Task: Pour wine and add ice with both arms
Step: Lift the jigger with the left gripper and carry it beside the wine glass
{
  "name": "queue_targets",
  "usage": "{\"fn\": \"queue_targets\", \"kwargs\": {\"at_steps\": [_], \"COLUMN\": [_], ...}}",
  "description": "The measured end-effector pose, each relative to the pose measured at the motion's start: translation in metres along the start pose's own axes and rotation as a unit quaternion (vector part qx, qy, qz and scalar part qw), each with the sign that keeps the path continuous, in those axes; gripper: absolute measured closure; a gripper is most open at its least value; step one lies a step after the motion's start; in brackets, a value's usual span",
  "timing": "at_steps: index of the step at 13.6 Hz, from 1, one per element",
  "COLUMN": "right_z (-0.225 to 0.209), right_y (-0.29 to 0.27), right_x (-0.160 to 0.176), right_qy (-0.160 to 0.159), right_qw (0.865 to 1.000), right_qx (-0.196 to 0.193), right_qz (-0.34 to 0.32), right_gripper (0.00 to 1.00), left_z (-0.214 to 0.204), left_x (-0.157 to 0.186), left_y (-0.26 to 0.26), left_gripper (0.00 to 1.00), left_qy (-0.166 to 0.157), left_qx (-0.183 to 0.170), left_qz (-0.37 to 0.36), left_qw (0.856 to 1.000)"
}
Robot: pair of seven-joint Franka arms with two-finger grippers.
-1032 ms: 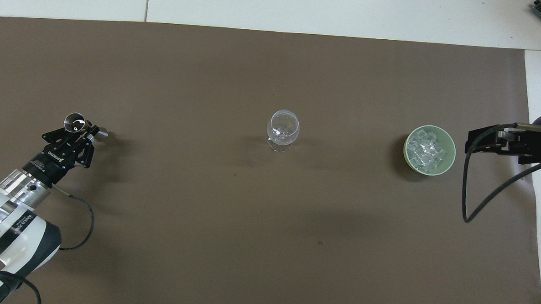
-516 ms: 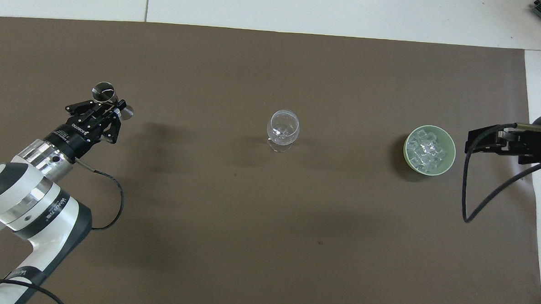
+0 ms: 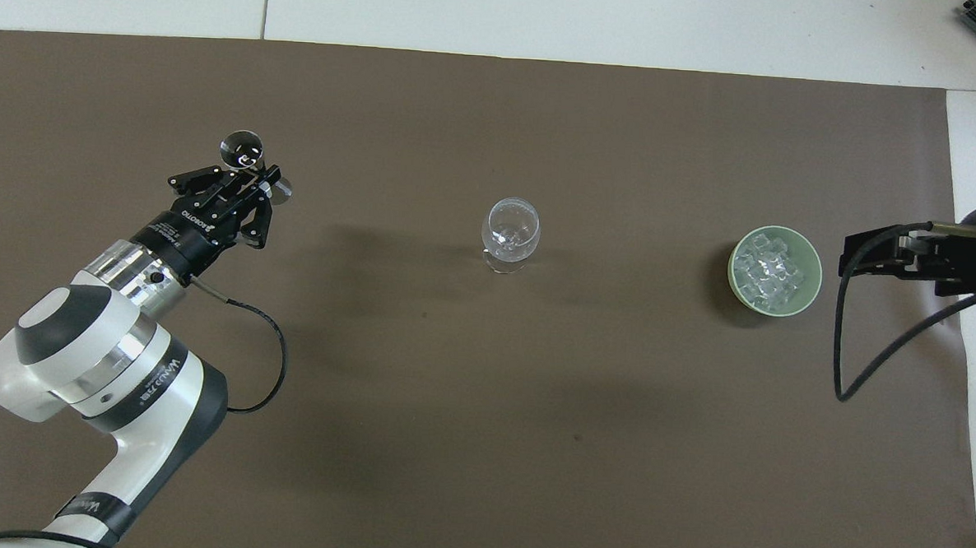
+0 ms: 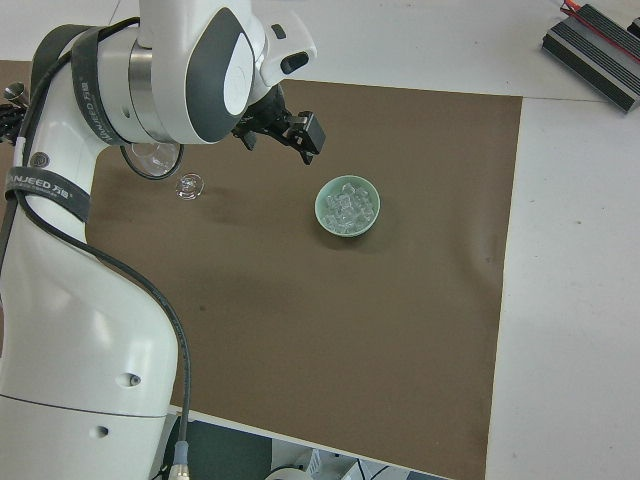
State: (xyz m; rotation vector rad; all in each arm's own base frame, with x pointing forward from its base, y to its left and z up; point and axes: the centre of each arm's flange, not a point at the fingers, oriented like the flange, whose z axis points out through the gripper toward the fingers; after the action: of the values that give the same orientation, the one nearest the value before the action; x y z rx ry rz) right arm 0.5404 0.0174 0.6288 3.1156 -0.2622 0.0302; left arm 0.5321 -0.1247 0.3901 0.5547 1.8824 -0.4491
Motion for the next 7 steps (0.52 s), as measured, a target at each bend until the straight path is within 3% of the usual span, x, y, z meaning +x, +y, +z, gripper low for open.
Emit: {"fn": "queue_targets", "kwargs": {"at_steps": [7], "right_z": [0.0], "right_y": [0.0], "right_x": [0.0], "right_qy": [0.0], "right_qw": [1.0], "right_qx": [0.0], "right_qz": [0.0], "right_gripper": [0.0], "left_z": [0.044], "left_x": [-0.033], "left_y": [-0.079], "left_gripper": [0.79], "left_qy": [0.025], "left_qx": [0.025], "left_qz": [0.033], "left_qw": [0.999]}}
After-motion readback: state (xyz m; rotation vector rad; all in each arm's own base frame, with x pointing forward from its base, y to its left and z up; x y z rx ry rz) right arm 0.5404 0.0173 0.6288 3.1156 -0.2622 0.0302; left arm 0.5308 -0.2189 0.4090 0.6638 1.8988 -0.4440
